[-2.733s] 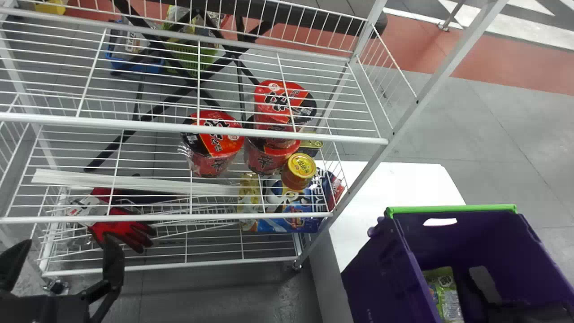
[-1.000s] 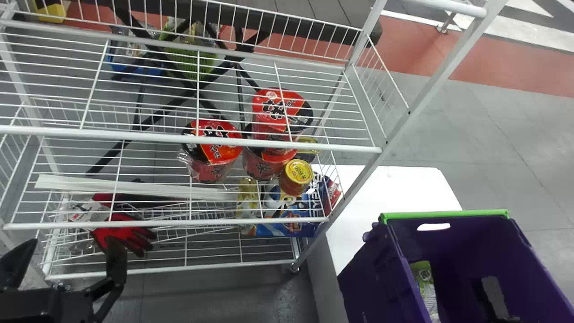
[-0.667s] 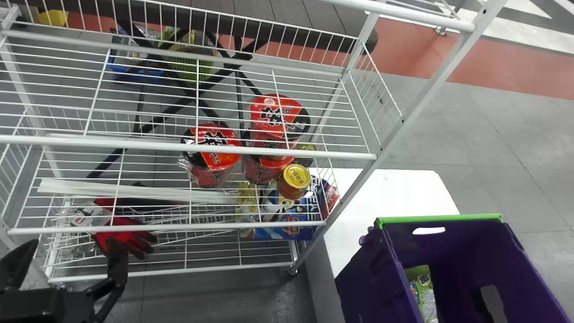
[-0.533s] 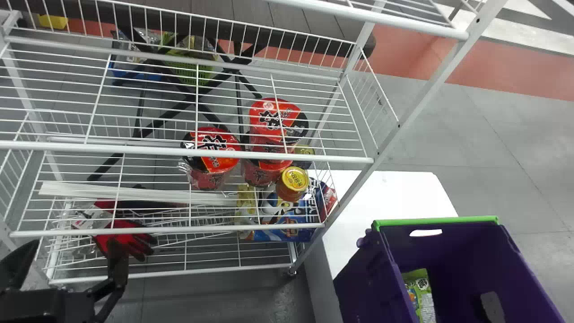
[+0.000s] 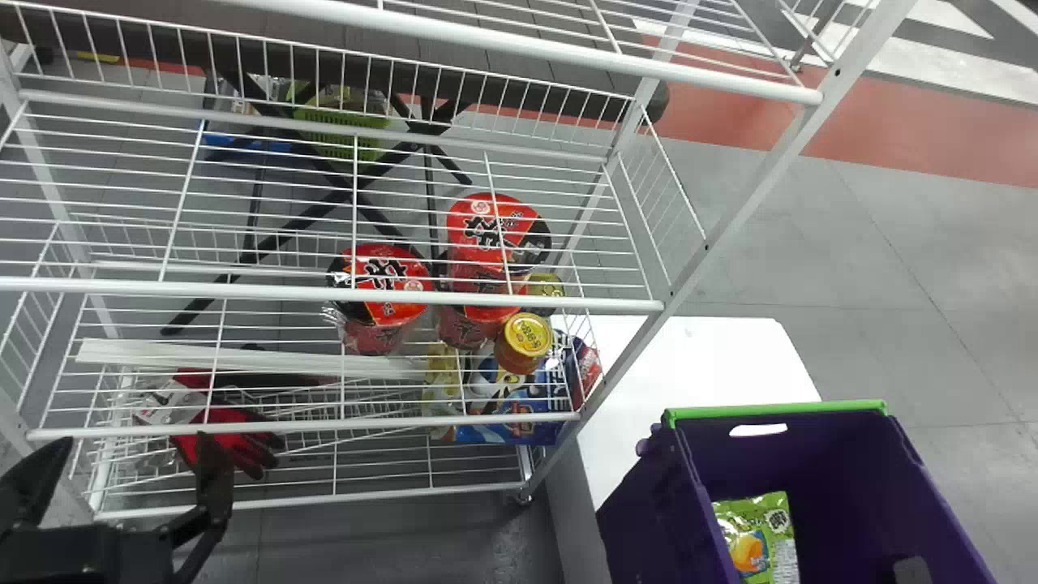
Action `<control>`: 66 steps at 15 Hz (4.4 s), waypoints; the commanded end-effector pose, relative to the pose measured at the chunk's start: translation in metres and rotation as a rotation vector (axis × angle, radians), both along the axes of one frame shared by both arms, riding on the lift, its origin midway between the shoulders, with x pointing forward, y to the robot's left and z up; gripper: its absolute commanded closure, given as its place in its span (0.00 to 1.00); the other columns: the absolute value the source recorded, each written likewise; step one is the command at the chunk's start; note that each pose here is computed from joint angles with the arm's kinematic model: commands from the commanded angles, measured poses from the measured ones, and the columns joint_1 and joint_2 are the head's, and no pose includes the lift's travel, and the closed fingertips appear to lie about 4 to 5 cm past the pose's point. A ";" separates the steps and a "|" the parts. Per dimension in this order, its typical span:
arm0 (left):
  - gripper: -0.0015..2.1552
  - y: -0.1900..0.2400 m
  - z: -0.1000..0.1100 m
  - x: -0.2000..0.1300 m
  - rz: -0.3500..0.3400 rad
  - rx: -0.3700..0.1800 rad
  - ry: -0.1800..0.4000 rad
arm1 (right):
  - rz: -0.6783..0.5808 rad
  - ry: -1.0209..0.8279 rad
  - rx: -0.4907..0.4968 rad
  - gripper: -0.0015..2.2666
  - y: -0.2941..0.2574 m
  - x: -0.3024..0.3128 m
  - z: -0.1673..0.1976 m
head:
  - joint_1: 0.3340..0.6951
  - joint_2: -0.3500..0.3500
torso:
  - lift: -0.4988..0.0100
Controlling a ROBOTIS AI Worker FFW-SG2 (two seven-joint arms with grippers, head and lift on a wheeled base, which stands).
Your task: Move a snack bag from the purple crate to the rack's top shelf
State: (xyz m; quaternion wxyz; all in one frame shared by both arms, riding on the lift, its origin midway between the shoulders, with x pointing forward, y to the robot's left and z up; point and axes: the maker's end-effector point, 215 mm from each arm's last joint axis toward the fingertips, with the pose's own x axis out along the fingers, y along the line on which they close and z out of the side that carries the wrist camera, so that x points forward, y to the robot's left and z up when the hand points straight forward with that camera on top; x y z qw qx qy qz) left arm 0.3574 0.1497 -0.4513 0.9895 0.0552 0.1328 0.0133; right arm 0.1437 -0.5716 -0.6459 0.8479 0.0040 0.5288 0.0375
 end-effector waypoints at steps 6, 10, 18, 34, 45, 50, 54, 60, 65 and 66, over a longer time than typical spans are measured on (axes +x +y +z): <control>0.04 -0.009 0.000 -0.002 -0.012 -0.007 0.002 | -0.009 -0.055 -0.001 0.99 0.001 0.005 0.018 | 1.00 0.00 | 0.31; 0.04 -0.011 0.000 -0.002 -0.013 -0.010 0.003 | -0.004 -0.061 -0.002 0.99 0.001 0.008 0.025 | 1.00 0.00 | 0.34; 0.04 -0.013 0.003 -0.002 -0.014 -0.010 -0.002 | -0.020 -0.081 0.016 0.99 0.000 0.010 0.041 | 1.00 0.00 | 0.41; 0.04 -0.017 0.029 -0.008 -0.019 -0.041 -0.062 | -0.052 -0.130 0.047 0.99 -0.002 0.009 0.065 | 1.00 0.00 | 0.53; 0.04 -0.019 0.063 -0.011 -0.021 -0.067 -0.122 | -0.072 -0.156 0.033 0.99 -0.014 0.008 0.081 | 1.00 0.00 | 0.62; 0.04 -0.019 0.060 -0.012 -0.023 -0.065 -0.114 | -0.070 -0.162 0.031 0.99 -0.015 0.010 0.083 | 1.00 0.00 | 0.66; 0.04 -0.020 0.060 -0.012 -0.025 -0.067 -0.114 | -0.074 -0.167 0.030 0.99 -0.017 0.009 0.086 | 1.00 0.00 | 0.69; 0.04 -0.020 0.058 -0.012 -0.029 -0.066 -0.111 | -0.080 -0.176 0.026 0.99 -0.021 0.009 0.094 | 1.00 0.00 | 0.74; 0.04 -0.021 0.055 -0.012 -0.033 -0.064 -0.105 | -0.082 -0.174 0.026 0.99 -0.022 0.009 0.094 | 1.00 0.00 | 0.77; 0.04 -0.021 0.056 -0.011 -0.033 -0.066 -0.106 | -0.082 -0.176 0.025 0.99 -0.022 0.009 0.094 | 1.00 0.00 | 0.78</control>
